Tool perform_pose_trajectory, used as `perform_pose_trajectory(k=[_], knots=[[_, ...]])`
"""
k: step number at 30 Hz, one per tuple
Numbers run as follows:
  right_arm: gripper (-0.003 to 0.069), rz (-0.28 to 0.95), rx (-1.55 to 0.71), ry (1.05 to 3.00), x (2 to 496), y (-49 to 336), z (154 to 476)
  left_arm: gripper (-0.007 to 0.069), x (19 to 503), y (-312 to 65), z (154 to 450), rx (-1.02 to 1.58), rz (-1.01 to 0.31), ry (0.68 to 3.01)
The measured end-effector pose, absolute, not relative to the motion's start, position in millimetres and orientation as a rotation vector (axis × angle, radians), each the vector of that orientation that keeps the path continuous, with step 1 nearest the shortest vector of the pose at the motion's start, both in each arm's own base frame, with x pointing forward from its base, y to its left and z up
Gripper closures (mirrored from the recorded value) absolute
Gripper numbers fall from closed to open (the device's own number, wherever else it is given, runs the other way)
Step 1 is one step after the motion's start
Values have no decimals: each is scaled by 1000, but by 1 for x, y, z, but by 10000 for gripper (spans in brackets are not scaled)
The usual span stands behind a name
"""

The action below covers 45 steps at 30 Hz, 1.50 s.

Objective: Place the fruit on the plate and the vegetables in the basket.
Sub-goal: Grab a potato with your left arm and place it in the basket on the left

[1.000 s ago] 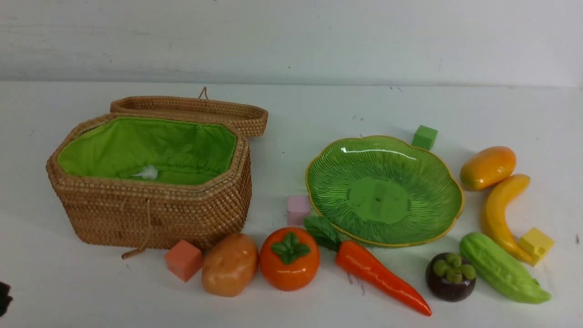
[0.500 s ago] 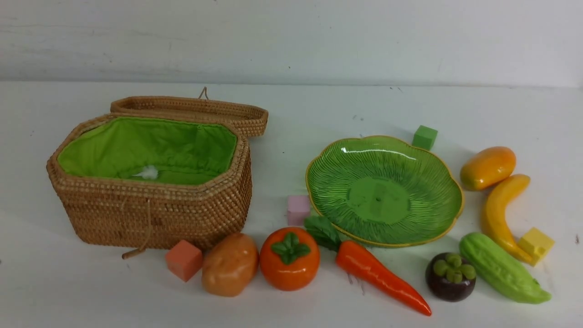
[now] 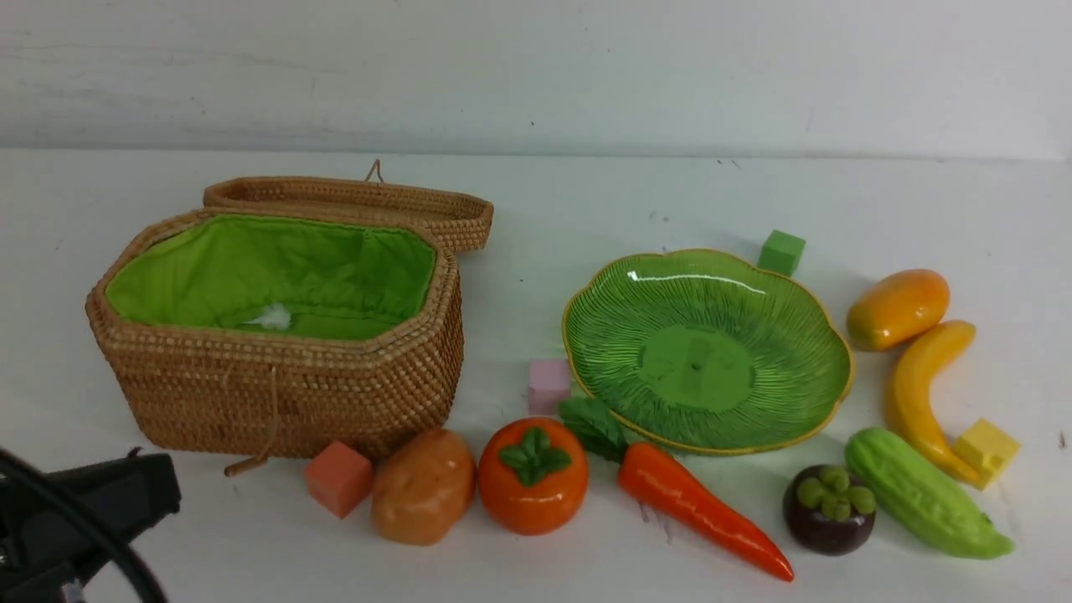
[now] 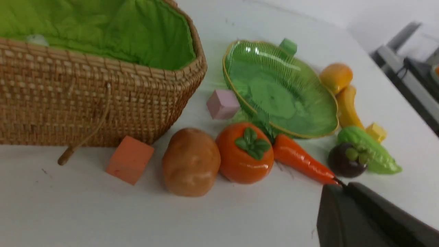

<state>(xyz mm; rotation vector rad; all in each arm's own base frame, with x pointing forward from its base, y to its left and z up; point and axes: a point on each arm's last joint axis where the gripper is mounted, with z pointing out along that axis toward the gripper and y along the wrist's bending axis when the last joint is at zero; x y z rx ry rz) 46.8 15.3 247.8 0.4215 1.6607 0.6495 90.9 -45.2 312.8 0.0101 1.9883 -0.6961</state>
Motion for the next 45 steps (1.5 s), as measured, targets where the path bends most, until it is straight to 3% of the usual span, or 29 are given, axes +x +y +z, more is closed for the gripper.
perform_pose_trajectory(k=[7, 12, 15, 24, 32, 35, 36, 37, 38, 39, 42, 43, 45], knots=[[645, 600, -100, 2024, 39, 36, 355, 638, 108, -54, 327, 159, -684, 2107], [647, 580, -296, 2140, 39, 42, 398, 638, 111, -69, 342, 364, -690, 2180], [647, 593, -398, 2109, 32, 43, 414, 638, 116, -77, 348, 444, -673, 2260], [638, 607, -514, 2070, 21, 43, 425, 638, 158, -122, 330, 580, -570, 2519], [629, 588, -553, 2078, 20, 43, 424, 613, 202, -156, 304, 597, -361, 2613], [622, 585, -558, 2077, 20, 43, 424, 454, 224, -167, 283, 600, -311, 2616], [622, 585, -558, 2077, 20, 43, 424, 454, 224, -167, 283, 599, -310, 2612], [620, 580, -568, 2074, 20, 43, 424, 362, 231, -171, 274, 601, -298, 2621], [620, 580, -568, 2074, 20, 43, 424, 349, 233, -172, 273, 601, -296, 2618], [617, 575, -576, 2072, 20, 43, 424, 241, 241, -175, 263, 605, -268, 2622], [615, 572, -581, 2070, 20, 43, 424, 80, 252, -179, 248, 598, -219, 2617], [615, 572, -581, 2070, 20, 43, 424, 80, 253, -179, 247, 596, -215, 2618], [612, 570, -586, 2069, 20, 43, 424, -10, 261, -181, 234, 569, -167, 2627]])
